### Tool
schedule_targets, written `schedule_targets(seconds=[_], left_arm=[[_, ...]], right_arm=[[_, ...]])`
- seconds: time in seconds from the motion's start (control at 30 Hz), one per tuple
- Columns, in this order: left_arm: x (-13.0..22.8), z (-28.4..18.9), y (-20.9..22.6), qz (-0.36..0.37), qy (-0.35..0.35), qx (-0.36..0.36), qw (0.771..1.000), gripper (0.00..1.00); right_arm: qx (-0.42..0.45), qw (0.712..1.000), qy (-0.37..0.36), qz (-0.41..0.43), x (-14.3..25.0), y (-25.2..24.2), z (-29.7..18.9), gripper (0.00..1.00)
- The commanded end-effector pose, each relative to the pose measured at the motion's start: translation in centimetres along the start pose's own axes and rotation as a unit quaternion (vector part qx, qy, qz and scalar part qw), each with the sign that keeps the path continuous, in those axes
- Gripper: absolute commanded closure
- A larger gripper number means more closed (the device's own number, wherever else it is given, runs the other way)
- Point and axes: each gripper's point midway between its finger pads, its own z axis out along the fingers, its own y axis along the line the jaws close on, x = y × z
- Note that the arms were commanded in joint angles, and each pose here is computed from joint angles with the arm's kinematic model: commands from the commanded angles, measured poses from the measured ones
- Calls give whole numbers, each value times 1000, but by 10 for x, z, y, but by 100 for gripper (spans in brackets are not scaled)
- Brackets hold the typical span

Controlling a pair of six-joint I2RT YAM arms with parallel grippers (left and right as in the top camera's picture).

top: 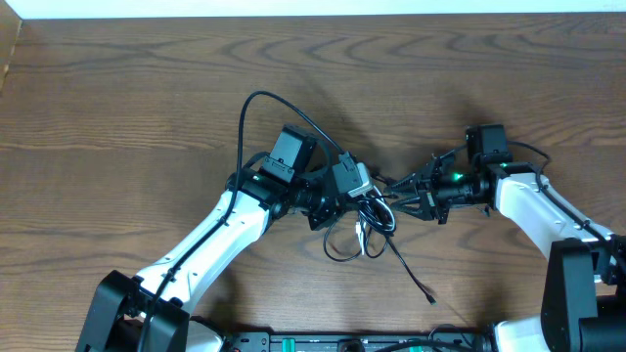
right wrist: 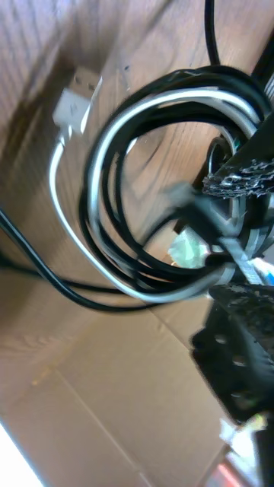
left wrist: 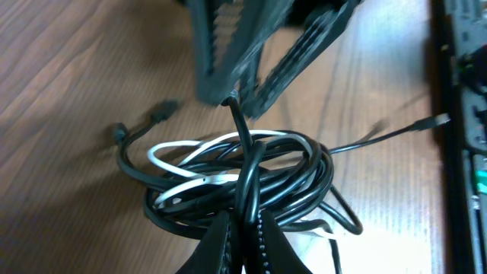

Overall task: Untangle cables
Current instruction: 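Move the right gripper left toward the bundle and grasp a black cable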

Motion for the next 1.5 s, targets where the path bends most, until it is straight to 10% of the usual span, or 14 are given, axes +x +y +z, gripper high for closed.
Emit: schedule_targets(seconds=[0.0,0.13,0.2,1.47], left_arm=[[-6,1,-16,7,-24,40,999,92],[-9,2,-20,12,-29,47,998,93],[-10,3,-21,14,-29,50,998,93],[6,4,-10,4,10,12,1000,66]], right_arm=[[5,999,-14,42,-1,7,4,66],[0,999,-14,35,-1,13,7,71],[-3,1000,-14,23,-1,16,9,99],[-12,994,-11,-106,8,34,28,99]])
